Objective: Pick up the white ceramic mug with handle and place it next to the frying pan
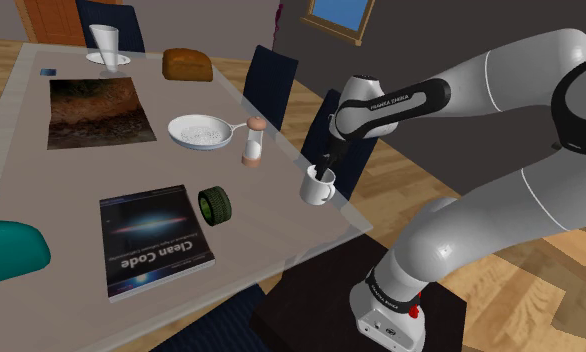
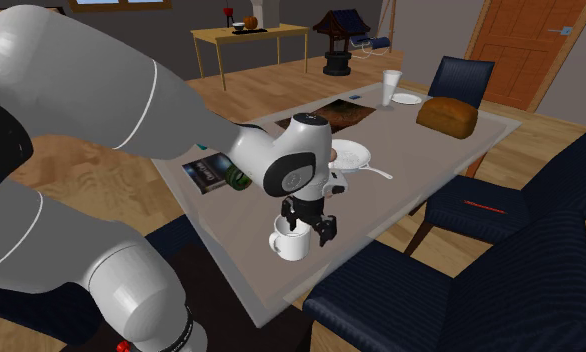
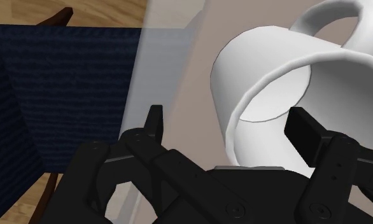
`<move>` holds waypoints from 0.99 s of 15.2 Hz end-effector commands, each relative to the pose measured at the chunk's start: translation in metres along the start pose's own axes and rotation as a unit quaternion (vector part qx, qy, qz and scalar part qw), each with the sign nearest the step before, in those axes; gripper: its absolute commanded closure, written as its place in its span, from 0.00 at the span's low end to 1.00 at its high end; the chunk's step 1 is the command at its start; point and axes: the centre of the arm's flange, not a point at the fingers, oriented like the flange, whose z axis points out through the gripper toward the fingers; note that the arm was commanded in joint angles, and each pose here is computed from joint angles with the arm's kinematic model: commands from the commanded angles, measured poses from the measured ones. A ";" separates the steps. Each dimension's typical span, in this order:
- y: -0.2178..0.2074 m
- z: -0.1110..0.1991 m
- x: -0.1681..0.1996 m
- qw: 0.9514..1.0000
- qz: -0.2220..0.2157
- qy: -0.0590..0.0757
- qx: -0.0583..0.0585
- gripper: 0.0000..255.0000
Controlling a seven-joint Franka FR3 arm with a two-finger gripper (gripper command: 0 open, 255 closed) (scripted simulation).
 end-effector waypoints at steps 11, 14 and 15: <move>0.000 0.000 0.000 1.000 0.000 0.000 0.000 1.00; 0.000 -0.010 0.000 1.000 0.000 0.000 0.000 1.00; 0.000 -0.016 0.000 1.000 0.000 0.000 0.000 1.00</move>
